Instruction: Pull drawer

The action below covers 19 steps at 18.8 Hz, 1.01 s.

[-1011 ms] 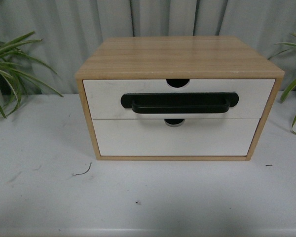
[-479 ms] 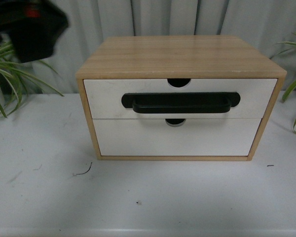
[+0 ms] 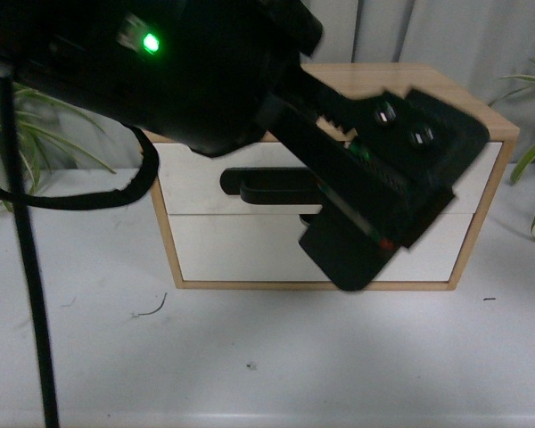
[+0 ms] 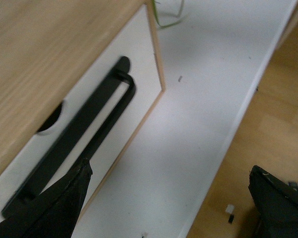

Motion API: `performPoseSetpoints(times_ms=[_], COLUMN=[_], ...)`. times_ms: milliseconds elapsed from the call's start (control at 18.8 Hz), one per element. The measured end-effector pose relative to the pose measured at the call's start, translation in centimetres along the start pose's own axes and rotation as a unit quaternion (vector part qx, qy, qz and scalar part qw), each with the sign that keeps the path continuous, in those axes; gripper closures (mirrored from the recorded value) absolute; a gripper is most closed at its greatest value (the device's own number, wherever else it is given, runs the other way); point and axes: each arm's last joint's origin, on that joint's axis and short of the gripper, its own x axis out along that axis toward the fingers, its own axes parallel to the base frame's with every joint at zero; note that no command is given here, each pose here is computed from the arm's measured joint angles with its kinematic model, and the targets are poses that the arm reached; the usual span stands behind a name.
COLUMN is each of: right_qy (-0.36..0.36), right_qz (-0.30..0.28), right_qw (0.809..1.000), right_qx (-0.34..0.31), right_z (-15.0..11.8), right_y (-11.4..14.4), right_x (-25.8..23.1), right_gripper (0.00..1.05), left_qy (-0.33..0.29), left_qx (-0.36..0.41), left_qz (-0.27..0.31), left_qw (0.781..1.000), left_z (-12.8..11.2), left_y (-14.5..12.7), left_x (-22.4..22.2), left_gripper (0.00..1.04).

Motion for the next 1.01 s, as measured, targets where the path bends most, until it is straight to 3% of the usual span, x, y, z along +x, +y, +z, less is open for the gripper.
performPoseSetpoints(times_ms=[106, 319, 745, 1011], right_qy=[-0.009, -0.059, -0.092, -0.125], right_qz=[0.057, 0.115, 0.139, 0.154], right_qw=[0.993, 0.978, 0.973, 0.97], right_qx=[-0.104, -0.166, -0.163, -0.141], right_z=[-0.1, 1.2, 2.9, 4.7], right_y=[0.9, 2.6, 4.2, 5.1], right_x=[0.7, 2.1, 6.3, 7.2], right_gripper=[0.06, 0.06, 0.06, 0.06], left_qy=[0.029, 0.062, 0.088, 0.134], left_qx=[0.044, 0.088, 0.098, 0.085], left_qz=[-0.023, -0.034, 0.002, 0.043], left_qw=[0.998, 0.994, 0.991, 0.986], left_z=[0.8, 1.2, 1.4, -1.3], left_y=[-0.8, -1.6, 0.3, 3.3], left_x=[1.6, 4.3, 7.9, 8.9], left_gripper=[0.07, 0.07, 0.07, 0.07])
